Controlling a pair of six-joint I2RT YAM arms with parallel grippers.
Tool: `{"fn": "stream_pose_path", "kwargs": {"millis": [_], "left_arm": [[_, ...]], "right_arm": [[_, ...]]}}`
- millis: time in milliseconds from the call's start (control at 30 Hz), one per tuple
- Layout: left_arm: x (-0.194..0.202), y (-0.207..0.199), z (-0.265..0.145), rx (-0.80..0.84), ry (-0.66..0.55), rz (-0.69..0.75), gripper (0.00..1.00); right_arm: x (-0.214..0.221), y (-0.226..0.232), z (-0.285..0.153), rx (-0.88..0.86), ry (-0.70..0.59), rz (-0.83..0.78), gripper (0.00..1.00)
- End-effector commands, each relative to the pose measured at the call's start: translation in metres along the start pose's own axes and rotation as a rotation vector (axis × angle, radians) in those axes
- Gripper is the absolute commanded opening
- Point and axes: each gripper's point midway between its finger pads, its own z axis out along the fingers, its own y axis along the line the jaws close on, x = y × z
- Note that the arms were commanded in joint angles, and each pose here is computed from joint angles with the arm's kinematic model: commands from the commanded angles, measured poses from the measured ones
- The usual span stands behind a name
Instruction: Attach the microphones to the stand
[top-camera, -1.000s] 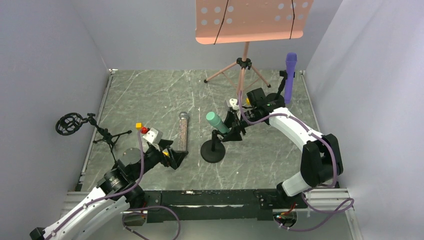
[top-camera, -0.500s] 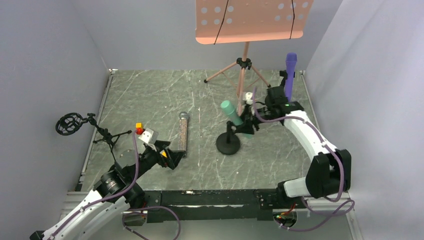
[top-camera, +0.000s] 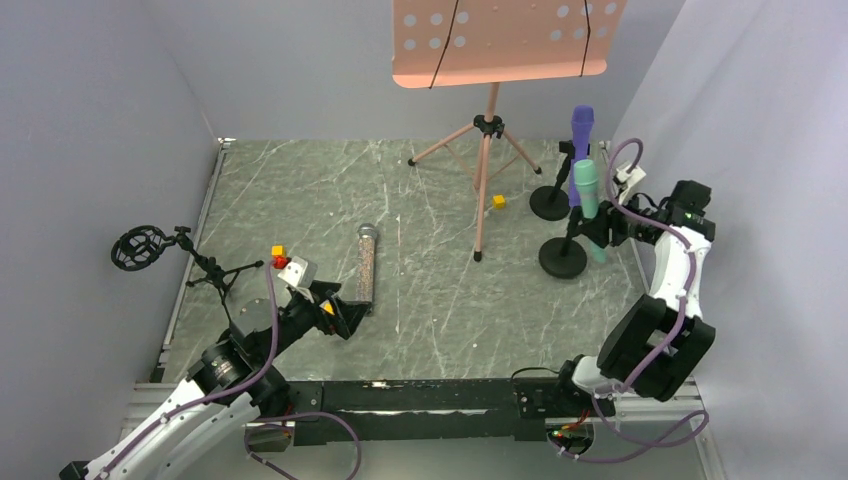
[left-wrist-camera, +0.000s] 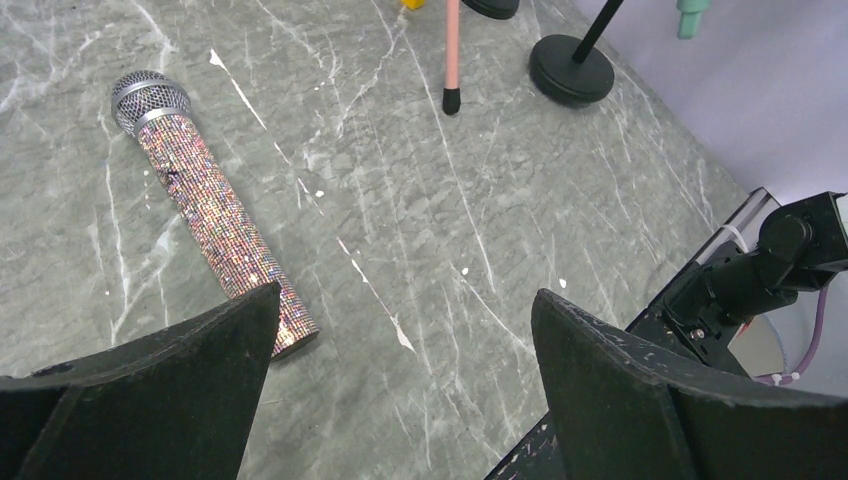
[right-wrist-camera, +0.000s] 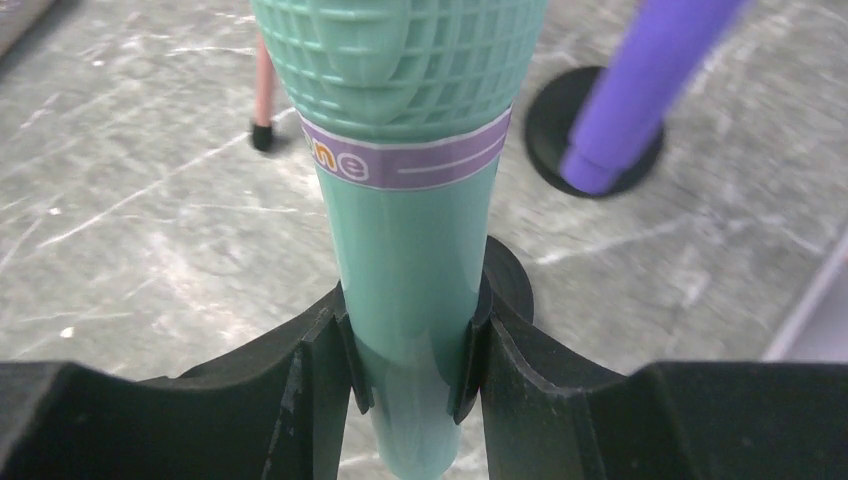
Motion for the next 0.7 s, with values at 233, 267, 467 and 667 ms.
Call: {"fn": "stream_pose_path", "kwargs": {"millis": [233, 267, 467, 667], "left_arm": [[-0.014, -0.008, -0.007, 0.034, -0.052, -0.011, 0.99], [-0.014, -0.007, -0.008, 0.032, -0.053, -0.011, 0.99], [-0.014, -0.007, -0.012, 0.031, -0.055, -0.018, 0.99], [-0.016, -0.009, -0.012, 0.039, -0.057, -0.014, 0.99]], "right_arm": [[-0.028, -0.116, -0.018, 0.325, -0.120, -0.008, 0.24], [-0.027, -0.122, -0.018, 0.342, -0.123, -0.004, 0.24], [-0.009, -0.130, -0.009, 0.338, -0.112, 0.034, 0.30], [0.004, -0.123, -0.011, 0.319, -0.084, 0.050, 0.66]]}}
